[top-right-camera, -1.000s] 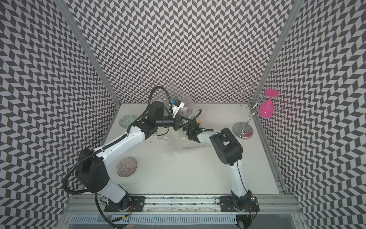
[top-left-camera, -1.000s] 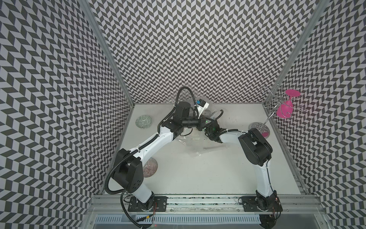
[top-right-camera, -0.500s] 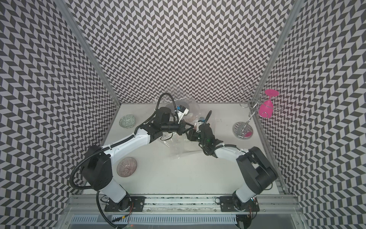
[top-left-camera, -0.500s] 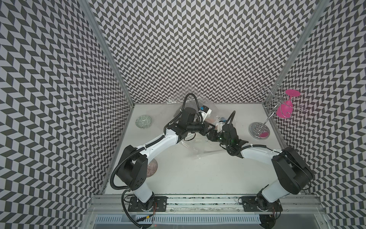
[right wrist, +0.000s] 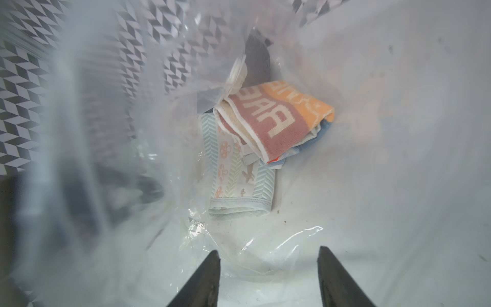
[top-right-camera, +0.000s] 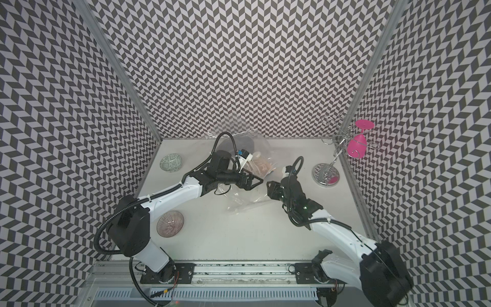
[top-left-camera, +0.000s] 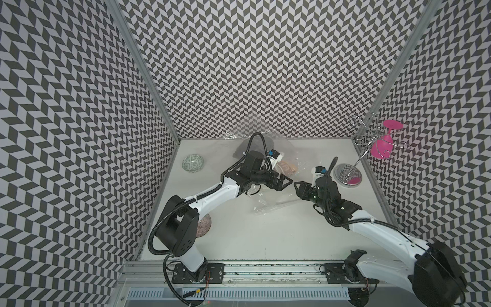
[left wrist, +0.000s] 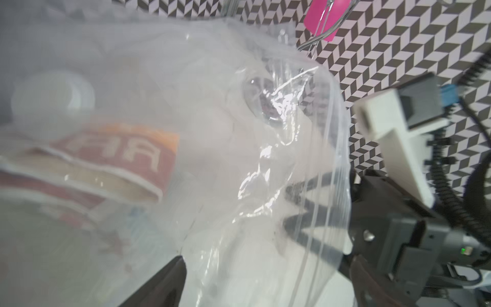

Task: Place the folded towel into the vacuum bag
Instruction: Place the towel in the vacuum bag, then adjust the vacuum bag at the center of the board.

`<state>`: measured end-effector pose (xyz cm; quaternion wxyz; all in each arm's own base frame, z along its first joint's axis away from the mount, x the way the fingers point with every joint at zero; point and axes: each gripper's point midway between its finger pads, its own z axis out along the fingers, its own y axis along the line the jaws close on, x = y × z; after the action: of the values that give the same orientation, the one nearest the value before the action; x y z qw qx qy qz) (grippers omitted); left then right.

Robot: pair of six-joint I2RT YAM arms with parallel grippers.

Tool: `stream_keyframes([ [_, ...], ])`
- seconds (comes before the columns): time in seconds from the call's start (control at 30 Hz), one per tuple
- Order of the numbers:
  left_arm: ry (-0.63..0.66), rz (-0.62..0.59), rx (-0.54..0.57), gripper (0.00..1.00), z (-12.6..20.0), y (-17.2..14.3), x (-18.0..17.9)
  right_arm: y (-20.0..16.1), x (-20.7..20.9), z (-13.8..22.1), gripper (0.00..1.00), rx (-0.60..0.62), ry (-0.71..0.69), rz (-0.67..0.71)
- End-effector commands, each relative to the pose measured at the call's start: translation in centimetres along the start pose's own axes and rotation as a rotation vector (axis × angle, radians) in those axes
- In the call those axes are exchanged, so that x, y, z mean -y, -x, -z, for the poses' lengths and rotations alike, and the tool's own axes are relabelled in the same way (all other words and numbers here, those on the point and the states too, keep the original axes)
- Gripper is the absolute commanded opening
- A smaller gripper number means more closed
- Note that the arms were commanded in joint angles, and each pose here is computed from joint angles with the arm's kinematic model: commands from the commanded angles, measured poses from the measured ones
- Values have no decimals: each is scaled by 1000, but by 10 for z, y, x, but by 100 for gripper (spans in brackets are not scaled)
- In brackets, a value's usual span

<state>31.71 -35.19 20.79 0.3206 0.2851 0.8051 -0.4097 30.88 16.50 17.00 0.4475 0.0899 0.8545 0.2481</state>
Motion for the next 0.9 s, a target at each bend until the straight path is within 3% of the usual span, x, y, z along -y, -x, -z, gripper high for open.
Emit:
stream_keyframes([
  [0.0, 65, -18, 102, 99, 37, 22, 7, 30, 20, 28, 64, 172, -79, -40],
  [0.13, 136, 37, 119, 99, 71, 16, -5, 72, 20, 55, 72, 301, -139, -35],
  [0.23, 194, 86, 49, 100, 83, -9, -20, 95, 26, 55, 76, 299, -180, -51],
  [0.3, 226, 142, -25, 100, 85, -34, -33, 104, 22, 48, 77, 266, -132, -78],
  [0.5, 213, 271, -215, 99, 88, -102, -43, 108, 17, 36, 76, 240, -79, -105],
  [0.67, 253, 326, -279, 99, 95, -125, -50, 113, 21, 34, 76, 252, -101, -98],
  [0.87, 108, 366, -301, 100, 77, -135, -38, 111, 19, 32, 76, 240, -75, -93],
])
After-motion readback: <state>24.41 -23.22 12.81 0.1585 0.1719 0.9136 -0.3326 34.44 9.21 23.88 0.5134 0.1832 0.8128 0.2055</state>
